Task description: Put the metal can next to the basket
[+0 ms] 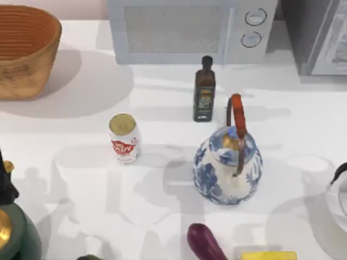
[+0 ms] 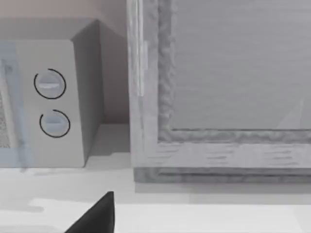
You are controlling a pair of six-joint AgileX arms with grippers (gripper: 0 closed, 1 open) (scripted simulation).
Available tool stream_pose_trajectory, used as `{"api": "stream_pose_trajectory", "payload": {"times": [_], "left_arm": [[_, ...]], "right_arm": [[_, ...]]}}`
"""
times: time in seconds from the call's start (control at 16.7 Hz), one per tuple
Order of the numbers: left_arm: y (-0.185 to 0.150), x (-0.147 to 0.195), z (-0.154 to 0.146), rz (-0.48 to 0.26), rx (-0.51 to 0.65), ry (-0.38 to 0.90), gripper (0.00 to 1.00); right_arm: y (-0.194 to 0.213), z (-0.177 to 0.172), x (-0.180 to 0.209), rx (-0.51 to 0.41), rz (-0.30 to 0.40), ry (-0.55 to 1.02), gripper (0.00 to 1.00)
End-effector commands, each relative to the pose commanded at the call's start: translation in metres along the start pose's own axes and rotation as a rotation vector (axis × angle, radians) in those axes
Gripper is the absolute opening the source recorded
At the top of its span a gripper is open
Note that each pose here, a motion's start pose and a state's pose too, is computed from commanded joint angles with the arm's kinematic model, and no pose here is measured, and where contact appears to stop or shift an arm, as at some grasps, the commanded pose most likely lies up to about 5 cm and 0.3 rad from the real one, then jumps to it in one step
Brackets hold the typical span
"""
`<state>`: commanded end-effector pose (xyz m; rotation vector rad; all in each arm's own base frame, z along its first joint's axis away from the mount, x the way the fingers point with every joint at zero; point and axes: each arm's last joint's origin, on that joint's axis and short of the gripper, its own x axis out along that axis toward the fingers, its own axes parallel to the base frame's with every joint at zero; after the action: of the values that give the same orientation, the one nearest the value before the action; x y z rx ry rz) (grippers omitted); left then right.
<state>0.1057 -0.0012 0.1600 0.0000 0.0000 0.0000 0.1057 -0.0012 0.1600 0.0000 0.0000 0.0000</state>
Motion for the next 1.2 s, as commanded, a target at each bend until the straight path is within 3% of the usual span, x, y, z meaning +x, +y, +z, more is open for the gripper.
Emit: {"api": "stream_pose_trajectory", "payload": {"times": [0.24, 0.54, 0.84, 1.2], "left_arm": [[0.0, -0.002, 0.013, 0.005, 0.012, -0.012, 1.0], [-0.003, 0.006, 0.05, -0.023, 0.1, 0.172, 1.0], [-0.016, 0.047, 0.088, -0.16, 0.228, 0.579, 1.0], [-0.061, 0.143, 0.095, -0.404, 0.383, 1.147, 1.0]], "right_arm": [[0.0, 0.0, 0.0, 0.0, 0.0, 0.0, 1.0], [0.0, 0.0, 0.0, 0.0, 0.0, 0.0, 1.0], [0.0, 0.0, 0.0, 0.0, 0.0, 0.0, 1.0], [0.0, 0.0, 0.0, 0.0, 0.0, 0.0, 1.0]]}}
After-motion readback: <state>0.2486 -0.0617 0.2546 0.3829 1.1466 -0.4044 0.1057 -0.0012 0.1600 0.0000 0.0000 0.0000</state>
